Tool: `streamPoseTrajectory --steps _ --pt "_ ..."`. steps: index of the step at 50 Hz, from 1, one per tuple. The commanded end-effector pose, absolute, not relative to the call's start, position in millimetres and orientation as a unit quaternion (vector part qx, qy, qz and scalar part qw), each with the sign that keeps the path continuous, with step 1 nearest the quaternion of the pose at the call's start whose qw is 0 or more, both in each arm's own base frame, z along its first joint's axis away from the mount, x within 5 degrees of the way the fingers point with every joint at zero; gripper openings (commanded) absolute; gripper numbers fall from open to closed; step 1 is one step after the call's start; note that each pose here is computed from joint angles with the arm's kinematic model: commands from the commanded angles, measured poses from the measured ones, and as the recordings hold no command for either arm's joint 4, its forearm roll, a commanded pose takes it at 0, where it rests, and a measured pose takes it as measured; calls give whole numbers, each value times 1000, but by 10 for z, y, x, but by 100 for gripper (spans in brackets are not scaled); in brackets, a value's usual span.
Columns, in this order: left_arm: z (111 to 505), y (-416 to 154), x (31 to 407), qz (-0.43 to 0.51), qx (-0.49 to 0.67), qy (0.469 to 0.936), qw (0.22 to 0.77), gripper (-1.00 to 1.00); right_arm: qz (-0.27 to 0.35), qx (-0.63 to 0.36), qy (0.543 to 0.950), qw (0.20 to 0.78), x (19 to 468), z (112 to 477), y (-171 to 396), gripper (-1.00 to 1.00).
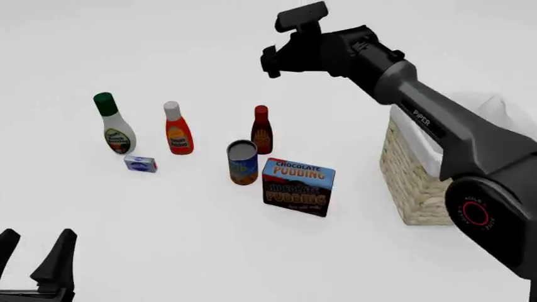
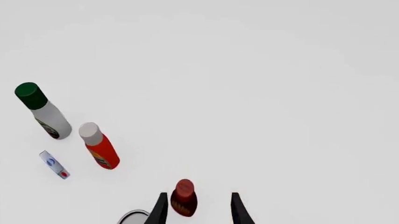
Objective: Pick the bbq sauce and place it in the basket.
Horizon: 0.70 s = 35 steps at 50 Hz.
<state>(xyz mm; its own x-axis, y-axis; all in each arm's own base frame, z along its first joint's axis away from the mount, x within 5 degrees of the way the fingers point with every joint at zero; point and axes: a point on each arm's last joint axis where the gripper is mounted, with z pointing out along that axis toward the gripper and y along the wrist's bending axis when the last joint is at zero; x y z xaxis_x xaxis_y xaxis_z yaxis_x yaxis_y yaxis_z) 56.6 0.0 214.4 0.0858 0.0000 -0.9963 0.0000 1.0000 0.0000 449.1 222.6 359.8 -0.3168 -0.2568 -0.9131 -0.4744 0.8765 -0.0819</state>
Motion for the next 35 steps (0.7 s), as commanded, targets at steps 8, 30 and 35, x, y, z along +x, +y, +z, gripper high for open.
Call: streamPoseTrajectory --steps 8,30,35 --pt "2144 0 566 0 0 676 737 100 93 -230 822 512 4885 3180 2372 100" --pt "2144 0 566 0 0 676 737 100 89 -235 835 490 5046 2803 2467 100" --pt "2144 0 566 0 0 676 737 100 93 -240 836 484 5021 2735 2547 100"
